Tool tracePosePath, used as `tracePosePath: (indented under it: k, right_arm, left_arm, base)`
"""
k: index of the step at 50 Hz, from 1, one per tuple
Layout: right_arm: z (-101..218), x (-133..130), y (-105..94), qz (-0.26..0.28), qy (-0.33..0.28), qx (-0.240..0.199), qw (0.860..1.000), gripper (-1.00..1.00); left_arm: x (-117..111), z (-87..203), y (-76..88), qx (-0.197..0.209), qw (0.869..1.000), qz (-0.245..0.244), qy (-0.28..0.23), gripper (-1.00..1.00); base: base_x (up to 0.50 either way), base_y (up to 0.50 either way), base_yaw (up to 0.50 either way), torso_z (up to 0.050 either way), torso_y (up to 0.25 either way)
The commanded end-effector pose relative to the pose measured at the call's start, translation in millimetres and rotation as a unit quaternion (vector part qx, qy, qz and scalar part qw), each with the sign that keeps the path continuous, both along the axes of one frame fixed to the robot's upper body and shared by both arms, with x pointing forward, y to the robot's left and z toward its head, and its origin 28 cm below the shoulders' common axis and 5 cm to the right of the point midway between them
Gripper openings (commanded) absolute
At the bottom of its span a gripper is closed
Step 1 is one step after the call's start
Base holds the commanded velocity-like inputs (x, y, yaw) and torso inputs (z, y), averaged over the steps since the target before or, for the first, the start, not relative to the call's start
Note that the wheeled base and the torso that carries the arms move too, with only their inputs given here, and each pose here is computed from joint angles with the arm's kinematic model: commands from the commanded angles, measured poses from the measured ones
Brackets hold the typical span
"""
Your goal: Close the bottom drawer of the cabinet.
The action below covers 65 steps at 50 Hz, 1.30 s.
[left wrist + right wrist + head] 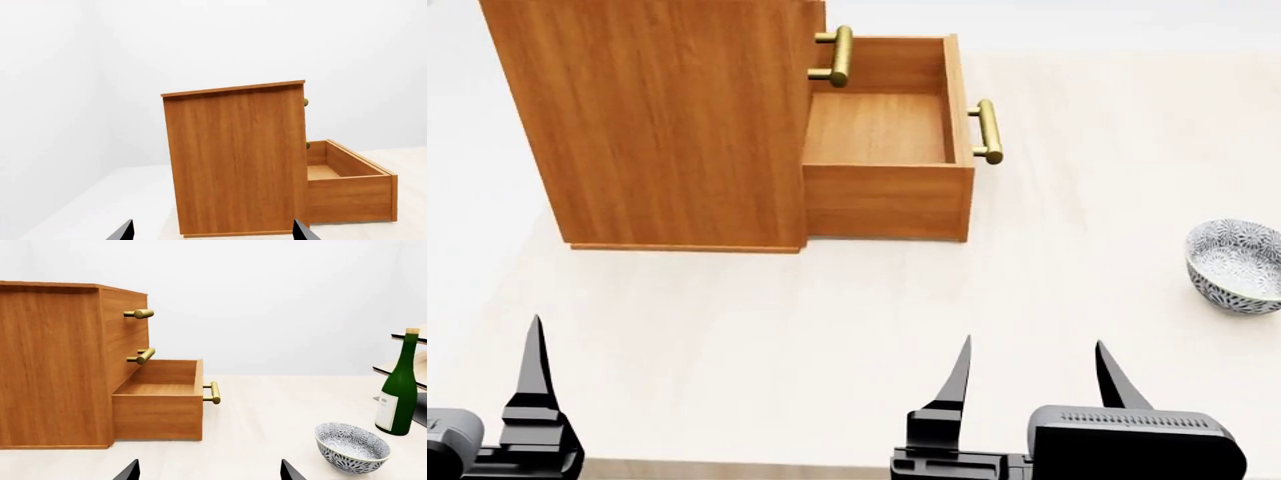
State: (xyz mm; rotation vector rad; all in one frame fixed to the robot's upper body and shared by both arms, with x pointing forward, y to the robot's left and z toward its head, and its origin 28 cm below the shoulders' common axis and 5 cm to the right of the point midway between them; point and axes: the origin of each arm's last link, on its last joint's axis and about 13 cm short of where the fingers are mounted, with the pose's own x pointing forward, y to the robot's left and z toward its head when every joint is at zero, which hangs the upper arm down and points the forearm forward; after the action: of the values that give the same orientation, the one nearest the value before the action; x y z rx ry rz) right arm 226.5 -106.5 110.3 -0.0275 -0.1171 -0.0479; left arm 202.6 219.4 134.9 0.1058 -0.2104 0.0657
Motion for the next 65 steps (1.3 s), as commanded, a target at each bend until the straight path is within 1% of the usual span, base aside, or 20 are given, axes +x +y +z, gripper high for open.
tracePosePath:
  k: [1,5,7,8,10,11,12,14,15,16,17,22,26,29,30,47,65]
  right_arm:
    - [0.7,0.4,-0.4,0.0,0.001,0.003,1.0,1.0]
    - [0.6,0.6,-0.8,0.001,0.002,0.005,1.0,1.0]
    - [-0.7,1.7,-1.5,-0.017,-0.01,-0.001,1.0,1.0]
    - [-0.3,0.6,-1.4,0.001,-0.008,0.012,1.0,1.0]
    - [-1.6,3.0,-2.3,-0.027,0.012,0.0,1.0,1.0]
    - [-0.2,1.6,-2.3,-0.02,0.001,0.005,1.0,1.0]
    - [-0.3,2.1,-2.6,-0.033,0.004,-0.003,0.999,1.0]
    - [0.3,1.8,-2.7,-0.023,0.004,0.012,1.0,1.0]
    - [0.3,2.2,-3.2,-0.031,0.004,0.007,0.999,1.0]
    - [0.0,2.1,-2.6,-0.02,0.005,0.01,1.0,1.0]
    - [0.5,2.3,-2.8,-0.03,0.001,0.006,1.0,1.0]
    - [1.7,1.4,-2.1,-0.014,0.007,0.017,1.0,1.0]
    - [2.1,1.3,-2.3,-0.012,0.007,0.007,1.0,1.0]
    - [2.7,0.6,-2.5,-0.004,0.004,0.014,1.0,1.0]
    - [3.2,-0.3,-2.4,0.003,0.002,0.017,1.0,1.0]
    - [7.0,1.2,-0.7,-0.002,0.0,0.013,1.0,1.0]
    - [7.7,3.3,-2.8,-0.004,0.0,0.022,1.0,1.0]
  left_arm:
    - [0.2,-0.8,-0.5,0.002,1.0,0.002,0.001,1.0]
    - [0.3,-1.6,-0.6,0.002,1.0,0.001,0.001,1.0]
    - [0.8,-2.0,-0.8,0.002,1.0,0.0,0.002,1.0]
    - [0.9,-2.2,-0.9,0.002,1.0,0.0,0.002,1.0]
    - [1.3,-2.8,-1.0,0.002,1.0,0.0,0.002,1.0]
    - [1.1,-2.5,-1.2,0.001,1.0,-0.001,0.002,1.0]
    - [0.8,-2.4,-1.2,0.003,1.0,-0.001,0.002,1.0]
    - [0.2,-2.1,-1.4,0.003,1.0,-0.001,0.002,1.0]
    - [0.0,-2.1,-1.4,0.003,1.0,-0.001,0.002,1.0]
    - [0.6,-3.0,-1.0,0.002,1.0,-0.001,0.002,1.0]
    - [0.6,-3.1,-0.9,0.002,1.0,-0.001,0.002,1.0]
    - [0.2,-3.3,-1.5,0.003,1.0,-0.001,0.003,1.0]
    - [-0.3,-3.0,-2.5,0.003,1.0,-0.002,0.002,1.0]
    - [-0.5,-3.0,-2.6,0.003,1.0,-0.002,0.002,1.0]
    - [-0.3,-3.2,-2.5,0.004,1.0,-0.002,0.002,1.0]
    - [0.1,-0.9,-1.8,0.005,1.0,-0.002,0.002,1.0]
    - [0.5,-0.8,-3.6,0.003,1.0,-0.002,0.003,1.0]
  base:
    - [0.0,0.5,0.0,0.0,0.0]
    - [0.0,0.5,0.0,0.0,0.0]
    - [0.0,0.11,0.0,0.0,0.0]
    - [0.0,0.0,0.0,0.0,0.0]
    - [0.0,0.0,0.0,0.0,0.0]
    - [0.0,0.0,0.0,0.0,0.0]
    - [0.0,0.0,0.0,0.0,0.0]
    - [0.0,0.0,0.0,0.0,0.0]
    - [0.0,0.0,0.0,0.0,0.0]
    - [0.0,0.0,0.0,0.0,0.0]
    - [0.0,0.0,0.0,0.0,0.0]
    - [0.0,0.0,0.0,0.0,0.0]
    - [0.0,0.0,0.0,0.0,0.0]
    - [0.1,0.0,0.0,0.0,0.0]
    - [0.31,0.04,0.0,0.0,0.0]
    - [0.5,0.07,0.0,0.0,0.0]
    - [0.5,0.06,0.0,0.0,0.0]
